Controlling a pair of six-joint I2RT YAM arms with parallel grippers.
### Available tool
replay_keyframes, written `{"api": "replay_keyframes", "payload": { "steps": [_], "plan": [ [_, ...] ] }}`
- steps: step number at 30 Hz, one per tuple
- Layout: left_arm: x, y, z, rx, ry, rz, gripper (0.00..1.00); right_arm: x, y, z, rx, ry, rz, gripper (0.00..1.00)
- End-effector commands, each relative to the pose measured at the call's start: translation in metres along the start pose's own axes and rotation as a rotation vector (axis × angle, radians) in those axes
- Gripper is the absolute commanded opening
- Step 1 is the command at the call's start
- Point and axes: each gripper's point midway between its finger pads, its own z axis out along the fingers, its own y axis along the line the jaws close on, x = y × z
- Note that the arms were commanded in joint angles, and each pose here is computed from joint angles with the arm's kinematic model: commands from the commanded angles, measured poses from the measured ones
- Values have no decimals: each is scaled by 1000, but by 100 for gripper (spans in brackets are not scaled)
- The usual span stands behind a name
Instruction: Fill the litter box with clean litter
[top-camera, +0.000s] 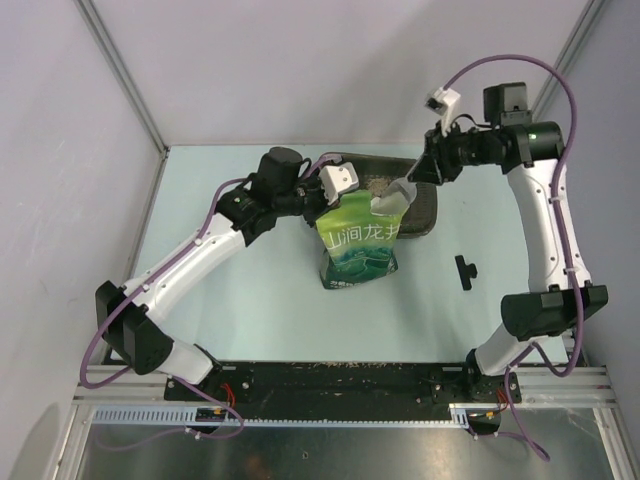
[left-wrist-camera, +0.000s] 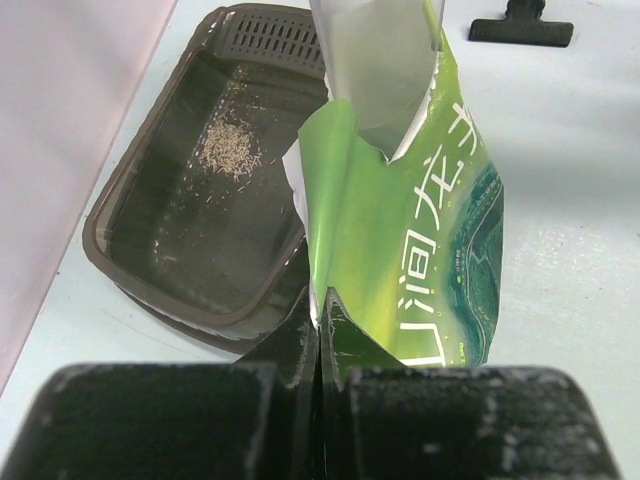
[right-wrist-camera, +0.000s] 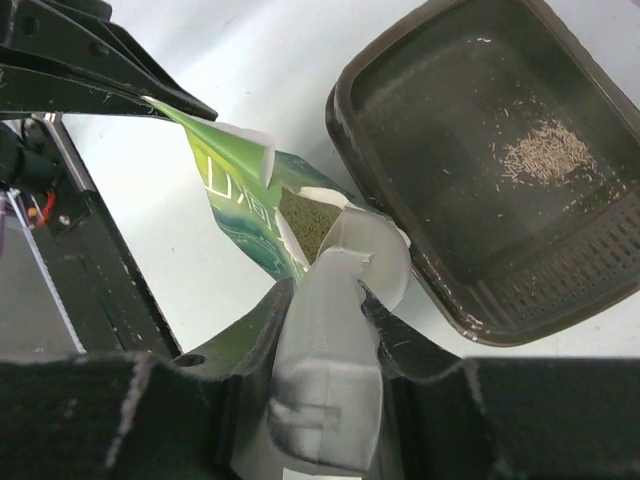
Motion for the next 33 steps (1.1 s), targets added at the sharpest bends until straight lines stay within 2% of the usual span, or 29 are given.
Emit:
{"api": "replay_keyframes", "payload": {
  "steps": [1,3,4,8,10,16,21,28,33],
  "plan": [
    [-44,9,-22,-37,-156,49,0,12,-5,21,56,100,-87,0],
    [-43,5,-22,-19,-163,60,0,17,-3,46,63,150,-55,0],
    [-44,2,-22,-9,-168,58,0,17,-13,49,134,173,-43,0],
    [-47,1,-24,-7,-179,34,0,13,-12,69,252,154,136,0],
    [-50,1,-26,-11,-190,17,0,26,-8,71,302,174,213,0],
    [-55,-10,-28,16,-217,-30,0,53,5,88,364,163,193,0],
    [-55,-19,-29,45,-230,-70,0,81,-4,109,421,163,189,0],
    [-55,-23,-27,60,-232,-140,0,121,1,135,380,225,340,0],
    [-49,-27,-21,76,-218,-160,0,131,29,154,165,202,528,0]
  ]
}}
